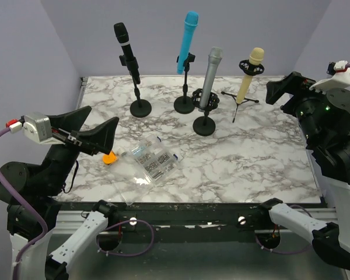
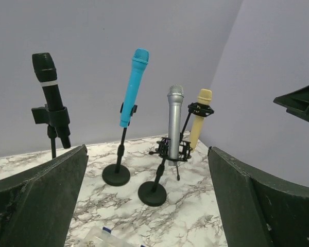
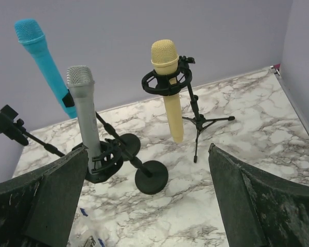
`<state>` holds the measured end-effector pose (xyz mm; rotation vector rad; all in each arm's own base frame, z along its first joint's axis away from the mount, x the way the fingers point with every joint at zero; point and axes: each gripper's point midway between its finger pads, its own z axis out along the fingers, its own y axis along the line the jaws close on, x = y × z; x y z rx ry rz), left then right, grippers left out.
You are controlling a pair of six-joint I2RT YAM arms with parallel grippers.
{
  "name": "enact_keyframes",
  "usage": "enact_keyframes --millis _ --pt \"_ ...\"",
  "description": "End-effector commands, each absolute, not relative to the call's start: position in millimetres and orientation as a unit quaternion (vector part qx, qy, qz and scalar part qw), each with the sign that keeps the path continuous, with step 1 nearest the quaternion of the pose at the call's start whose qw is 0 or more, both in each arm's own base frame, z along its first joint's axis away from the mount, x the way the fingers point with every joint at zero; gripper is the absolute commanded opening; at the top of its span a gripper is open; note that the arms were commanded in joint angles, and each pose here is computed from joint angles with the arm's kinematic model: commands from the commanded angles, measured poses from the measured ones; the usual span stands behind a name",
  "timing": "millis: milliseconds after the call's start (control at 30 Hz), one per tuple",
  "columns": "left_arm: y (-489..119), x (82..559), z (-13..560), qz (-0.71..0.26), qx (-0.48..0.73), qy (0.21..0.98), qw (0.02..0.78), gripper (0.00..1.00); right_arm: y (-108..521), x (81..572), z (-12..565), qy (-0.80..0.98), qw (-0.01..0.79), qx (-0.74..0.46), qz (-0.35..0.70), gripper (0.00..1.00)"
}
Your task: Remove the microphone from the stand
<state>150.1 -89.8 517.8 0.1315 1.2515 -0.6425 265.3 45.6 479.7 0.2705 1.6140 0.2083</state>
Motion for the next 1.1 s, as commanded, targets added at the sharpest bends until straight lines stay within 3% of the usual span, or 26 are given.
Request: enact_keyframes --millis 0,400,667,1000,1067 --pt "-100.1 159.0 506.9 -0.296 0.079 0.595 0.743 0.99 51.1 270.6 458.5 0.742 0.653 0.117 0.092 1.00" --pt "-143.3 222.1 495.0 -0.312 0.113 0.623 0.709 0.99 88.2 303.0 389.5 0.817 0.557 0.096 0.111 1.00" --pt "-172.0 266.9 468.7 -0.306 0.154 0.643 0.685 0.99 155.2 329.8 384.8 0.808 0.533 0.043 0.247 1.00" --pt "-169.7 263.4 432.5 -0.319 0.176 0.639 0.678 0.99 209.8 399.1 388.0 0.796 0.516 0.028 0.315 1.00" --pt "-170.0 263.6 431.8 -0.319 0.178 0.638 0.678 0.99 212.7 411.7 388.4 0.794 0.522 0.035 0.310 0.91"
